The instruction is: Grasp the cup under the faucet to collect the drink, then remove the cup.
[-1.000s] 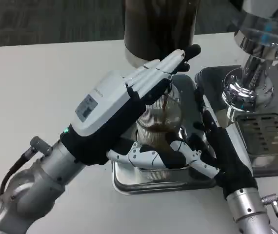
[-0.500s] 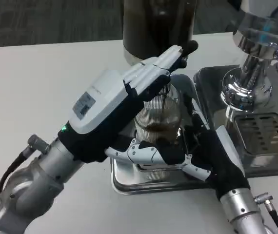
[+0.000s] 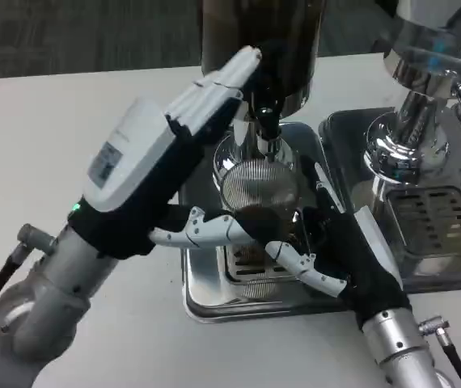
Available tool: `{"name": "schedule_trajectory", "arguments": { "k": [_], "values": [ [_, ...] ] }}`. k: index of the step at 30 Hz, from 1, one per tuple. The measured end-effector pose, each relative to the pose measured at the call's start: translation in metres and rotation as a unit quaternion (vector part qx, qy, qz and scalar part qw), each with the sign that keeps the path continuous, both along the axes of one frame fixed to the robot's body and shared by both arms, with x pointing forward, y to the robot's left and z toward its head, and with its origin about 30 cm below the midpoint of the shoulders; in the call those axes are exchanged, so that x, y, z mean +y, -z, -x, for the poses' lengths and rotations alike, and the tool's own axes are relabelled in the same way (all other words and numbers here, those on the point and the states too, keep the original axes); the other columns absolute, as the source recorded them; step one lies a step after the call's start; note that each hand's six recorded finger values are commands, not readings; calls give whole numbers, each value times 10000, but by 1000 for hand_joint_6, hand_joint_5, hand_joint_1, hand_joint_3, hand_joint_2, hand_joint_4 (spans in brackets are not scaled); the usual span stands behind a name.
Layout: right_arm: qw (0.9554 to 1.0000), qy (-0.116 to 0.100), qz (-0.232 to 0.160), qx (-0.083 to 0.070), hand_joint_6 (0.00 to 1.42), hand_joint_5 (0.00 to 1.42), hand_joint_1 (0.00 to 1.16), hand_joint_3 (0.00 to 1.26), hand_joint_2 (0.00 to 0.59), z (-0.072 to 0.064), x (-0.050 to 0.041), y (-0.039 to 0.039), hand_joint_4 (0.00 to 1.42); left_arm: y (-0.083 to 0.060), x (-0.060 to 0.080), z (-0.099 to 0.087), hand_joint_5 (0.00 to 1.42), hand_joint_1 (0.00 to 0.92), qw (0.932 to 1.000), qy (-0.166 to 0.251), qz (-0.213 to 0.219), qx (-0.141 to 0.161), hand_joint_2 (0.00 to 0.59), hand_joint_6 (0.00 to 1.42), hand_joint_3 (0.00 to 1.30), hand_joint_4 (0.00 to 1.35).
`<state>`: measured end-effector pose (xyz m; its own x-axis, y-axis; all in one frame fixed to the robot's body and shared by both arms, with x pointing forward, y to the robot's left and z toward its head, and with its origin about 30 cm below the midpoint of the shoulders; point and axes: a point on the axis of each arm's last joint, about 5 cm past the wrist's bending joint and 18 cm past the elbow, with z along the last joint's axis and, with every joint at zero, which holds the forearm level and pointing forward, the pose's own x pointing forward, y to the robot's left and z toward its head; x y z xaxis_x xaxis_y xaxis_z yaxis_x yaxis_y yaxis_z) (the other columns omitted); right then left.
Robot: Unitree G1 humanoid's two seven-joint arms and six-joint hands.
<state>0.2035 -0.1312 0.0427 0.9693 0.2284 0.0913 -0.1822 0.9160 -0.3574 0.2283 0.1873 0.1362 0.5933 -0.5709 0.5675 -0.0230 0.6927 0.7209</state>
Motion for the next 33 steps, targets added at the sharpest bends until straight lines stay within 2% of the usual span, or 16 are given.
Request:
{"name": "schedule_trajectory", "arguments": {
  "k": [6,10,14,18,27,33],
  "values": [
    [10000,-1,-11,11,156,0,570,0,234,-23,5,-3,0,-81,90,65,190,0,9984,-308,426,-206,140,153,41,0],
    [10000,-4,-21,5,159,0,571,0,234,-40,12,-9,0,-68,210,180,170,0,9953,-749,566,-231,152,145,37,0],
    [10000,-15,-43,8,158,0,571,0,234,-54,28,-12,0,-6,350,260,118,0,9898,-1309,566,-45,158,95,25,0],
    [10000,-20,-34,9,153,0,571,0,234,-80,28,-19,0,52,468,304,116,0,9854,-1688,163,158,160,91,19,0],
    [9999,-124,-1,1,115,0,571,0,194,-126,23,-45,0,306,622,417,116,0,9720,-2228,-16,746,171,88,24,0],
    [9998,-208,29,-5,104,0,573,0,190,-132,34,-56,0,402,676,439,119,0,9658,-2389,-54,1001,174,86,24,0]
  ]
}}
